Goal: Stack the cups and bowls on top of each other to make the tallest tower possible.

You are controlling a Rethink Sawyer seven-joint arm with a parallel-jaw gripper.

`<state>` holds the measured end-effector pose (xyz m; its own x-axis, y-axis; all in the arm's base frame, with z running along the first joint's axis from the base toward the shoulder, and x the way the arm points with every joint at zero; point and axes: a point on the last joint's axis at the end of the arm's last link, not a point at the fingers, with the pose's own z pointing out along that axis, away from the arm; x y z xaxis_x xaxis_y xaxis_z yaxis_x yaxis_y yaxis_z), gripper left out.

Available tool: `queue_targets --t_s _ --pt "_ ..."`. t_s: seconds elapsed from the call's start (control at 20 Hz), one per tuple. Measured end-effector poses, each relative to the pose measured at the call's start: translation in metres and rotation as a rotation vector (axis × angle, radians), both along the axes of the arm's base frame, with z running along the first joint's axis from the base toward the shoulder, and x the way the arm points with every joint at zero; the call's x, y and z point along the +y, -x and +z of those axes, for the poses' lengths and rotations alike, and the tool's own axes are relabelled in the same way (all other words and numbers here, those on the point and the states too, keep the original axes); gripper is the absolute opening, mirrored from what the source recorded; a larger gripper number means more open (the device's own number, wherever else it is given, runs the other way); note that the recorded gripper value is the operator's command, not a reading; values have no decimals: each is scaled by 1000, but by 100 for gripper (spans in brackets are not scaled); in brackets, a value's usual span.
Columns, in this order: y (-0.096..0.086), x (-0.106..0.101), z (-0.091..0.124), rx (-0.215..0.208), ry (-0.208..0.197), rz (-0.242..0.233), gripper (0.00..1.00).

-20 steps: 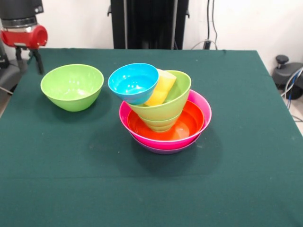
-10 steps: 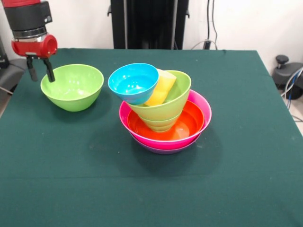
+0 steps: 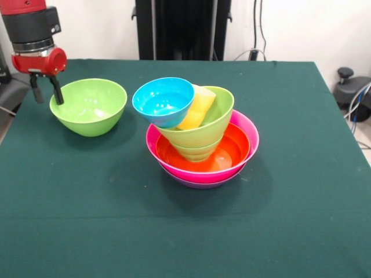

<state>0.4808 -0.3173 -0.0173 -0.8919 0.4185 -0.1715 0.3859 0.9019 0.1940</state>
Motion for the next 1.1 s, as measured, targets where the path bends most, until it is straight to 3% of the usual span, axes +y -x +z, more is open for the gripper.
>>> queue_targets --t_s 0.55,0.85,0.9,1.1 --pt "1 -1 -4 0 22 21 100" --pt "3 9 -13 17 74 94 100" --pt "5 15 -18 20 93 125 100" --pt "7 25 -26 18 108 165 100"
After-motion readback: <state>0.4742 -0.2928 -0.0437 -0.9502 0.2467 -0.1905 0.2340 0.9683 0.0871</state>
